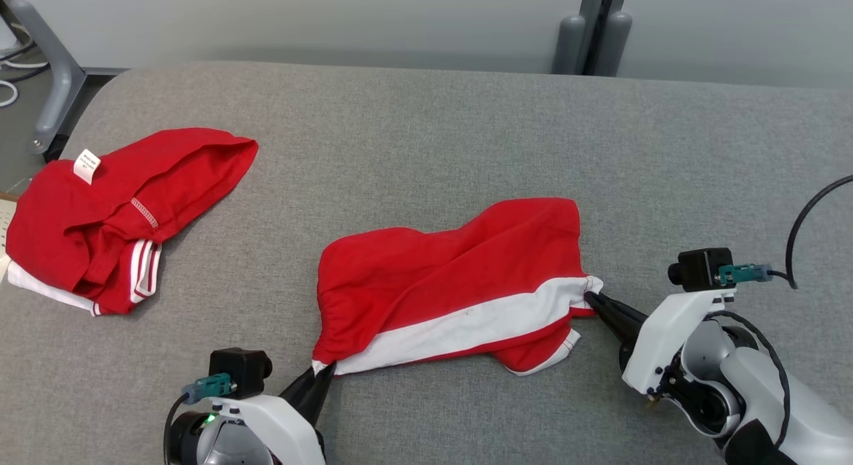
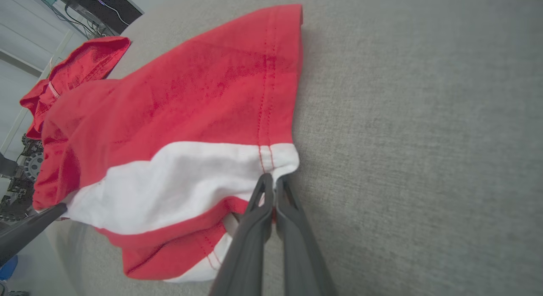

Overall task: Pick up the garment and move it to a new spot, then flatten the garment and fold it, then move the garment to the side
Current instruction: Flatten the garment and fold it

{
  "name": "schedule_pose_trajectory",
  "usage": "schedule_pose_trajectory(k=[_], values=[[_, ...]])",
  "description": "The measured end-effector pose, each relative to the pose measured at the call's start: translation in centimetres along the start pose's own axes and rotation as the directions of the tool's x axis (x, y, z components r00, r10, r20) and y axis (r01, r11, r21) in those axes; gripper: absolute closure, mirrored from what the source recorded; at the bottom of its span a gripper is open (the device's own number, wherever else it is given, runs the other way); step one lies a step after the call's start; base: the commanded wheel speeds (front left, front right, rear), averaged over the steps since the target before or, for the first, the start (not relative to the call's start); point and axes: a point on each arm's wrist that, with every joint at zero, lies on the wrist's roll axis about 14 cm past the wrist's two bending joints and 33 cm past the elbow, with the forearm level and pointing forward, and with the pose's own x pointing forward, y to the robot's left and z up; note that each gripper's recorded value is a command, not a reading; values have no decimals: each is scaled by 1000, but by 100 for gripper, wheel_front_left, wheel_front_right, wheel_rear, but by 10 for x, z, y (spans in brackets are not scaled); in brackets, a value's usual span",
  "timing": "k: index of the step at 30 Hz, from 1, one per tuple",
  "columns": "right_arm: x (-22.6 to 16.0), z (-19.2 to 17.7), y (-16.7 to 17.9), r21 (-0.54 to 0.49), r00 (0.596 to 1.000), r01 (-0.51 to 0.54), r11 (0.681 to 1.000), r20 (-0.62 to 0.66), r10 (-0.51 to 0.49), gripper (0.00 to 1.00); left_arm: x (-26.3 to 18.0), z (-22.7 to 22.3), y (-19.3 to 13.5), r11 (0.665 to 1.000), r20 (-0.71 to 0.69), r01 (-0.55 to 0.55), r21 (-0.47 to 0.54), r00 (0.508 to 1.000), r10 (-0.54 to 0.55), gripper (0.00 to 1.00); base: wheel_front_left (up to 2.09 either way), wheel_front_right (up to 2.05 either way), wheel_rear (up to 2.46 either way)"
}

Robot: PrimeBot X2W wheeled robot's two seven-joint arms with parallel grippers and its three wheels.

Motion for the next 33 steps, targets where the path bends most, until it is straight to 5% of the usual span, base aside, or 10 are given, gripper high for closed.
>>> schedule_pose_trajectory(k=[17, 33], values=[[-57, 38, 31, -39, 955, -46, 998, 293, 56, 100, -45, 52, -25, 997, 190, 72, 36, 979, -78, 100, 0, 0, 0], [-115, 43, 30, 42, 890, -60, 997, 455, 35, 100, -56, 70, -53, 980, 156, 146, 133, 974, -166, 100, 0, 0, 0]])
